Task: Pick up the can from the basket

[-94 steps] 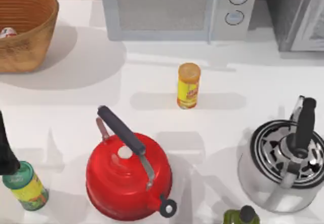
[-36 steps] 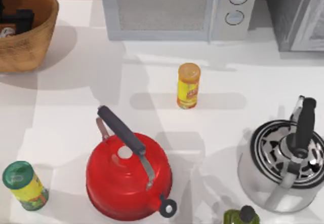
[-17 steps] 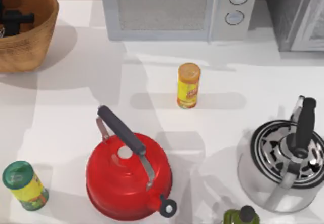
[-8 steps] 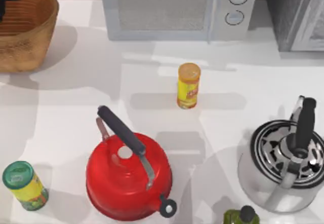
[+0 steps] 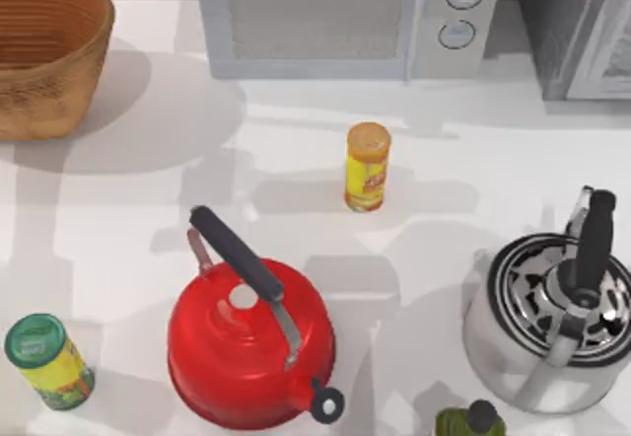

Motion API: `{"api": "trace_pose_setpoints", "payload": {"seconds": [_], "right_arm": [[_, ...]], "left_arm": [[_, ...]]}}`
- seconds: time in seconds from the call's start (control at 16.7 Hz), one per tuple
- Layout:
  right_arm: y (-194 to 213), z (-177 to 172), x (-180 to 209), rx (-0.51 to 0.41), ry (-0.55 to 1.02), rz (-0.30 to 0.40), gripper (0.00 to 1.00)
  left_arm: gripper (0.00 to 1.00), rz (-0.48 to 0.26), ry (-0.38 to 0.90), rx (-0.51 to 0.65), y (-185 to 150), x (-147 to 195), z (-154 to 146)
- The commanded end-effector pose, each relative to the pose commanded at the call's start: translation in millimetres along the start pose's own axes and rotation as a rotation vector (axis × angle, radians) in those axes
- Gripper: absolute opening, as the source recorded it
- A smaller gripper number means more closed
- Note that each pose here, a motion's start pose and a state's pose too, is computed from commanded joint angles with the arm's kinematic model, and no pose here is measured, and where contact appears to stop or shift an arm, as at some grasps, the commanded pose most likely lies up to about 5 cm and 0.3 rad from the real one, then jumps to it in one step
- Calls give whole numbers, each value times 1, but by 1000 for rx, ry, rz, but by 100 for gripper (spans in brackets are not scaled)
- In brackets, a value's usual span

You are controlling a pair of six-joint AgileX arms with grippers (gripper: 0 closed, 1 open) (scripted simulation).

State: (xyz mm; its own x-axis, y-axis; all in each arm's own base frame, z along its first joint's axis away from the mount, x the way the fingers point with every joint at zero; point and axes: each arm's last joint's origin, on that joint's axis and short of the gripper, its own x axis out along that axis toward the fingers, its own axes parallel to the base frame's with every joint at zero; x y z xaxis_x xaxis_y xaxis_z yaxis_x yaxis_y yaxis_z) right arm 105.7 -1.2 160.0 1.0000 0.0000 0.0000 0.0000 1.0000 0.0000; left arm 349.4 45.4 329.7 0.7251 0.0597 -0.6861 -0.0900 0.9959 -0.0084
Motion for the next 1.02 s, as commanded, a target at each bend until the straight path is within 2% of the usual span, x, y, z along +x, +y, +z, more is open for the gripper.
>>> {"api": "trace_pose_setpoints", "payload": {"seconds": [0.18, 0.3, 0.42, 0.6, 0.72, 0.84, 1.02], "right_arm": [[0, 0, 0, 0, 0, 0, 100], [0, 0, 0, 0, 0, 0, 100], [0, 0, 0, 0, 0, 0, 100], [0, 0, 0, 0, 0, 0, 100], [0, 0, 0, 0, 0, 0, 100], [0, 0, 0, 0, 0, 0, 100], [0, 0, 0, 0, 0, 0, 100]], "left_arm": [[0, -36, -163, 13, -13, -66, -43], [0, -70, -286, 30, -20, -103, -88], [0, -102, -395, 48, -24, -121, -139], [0, -125, -518, 68, -26, -114, -210], [0, -121, -587, 72, -25, -98, -245], [0, -107, -656, 66, -25, -83, -269], [0, -87, -732, 48, -23, -68, -288]]}}
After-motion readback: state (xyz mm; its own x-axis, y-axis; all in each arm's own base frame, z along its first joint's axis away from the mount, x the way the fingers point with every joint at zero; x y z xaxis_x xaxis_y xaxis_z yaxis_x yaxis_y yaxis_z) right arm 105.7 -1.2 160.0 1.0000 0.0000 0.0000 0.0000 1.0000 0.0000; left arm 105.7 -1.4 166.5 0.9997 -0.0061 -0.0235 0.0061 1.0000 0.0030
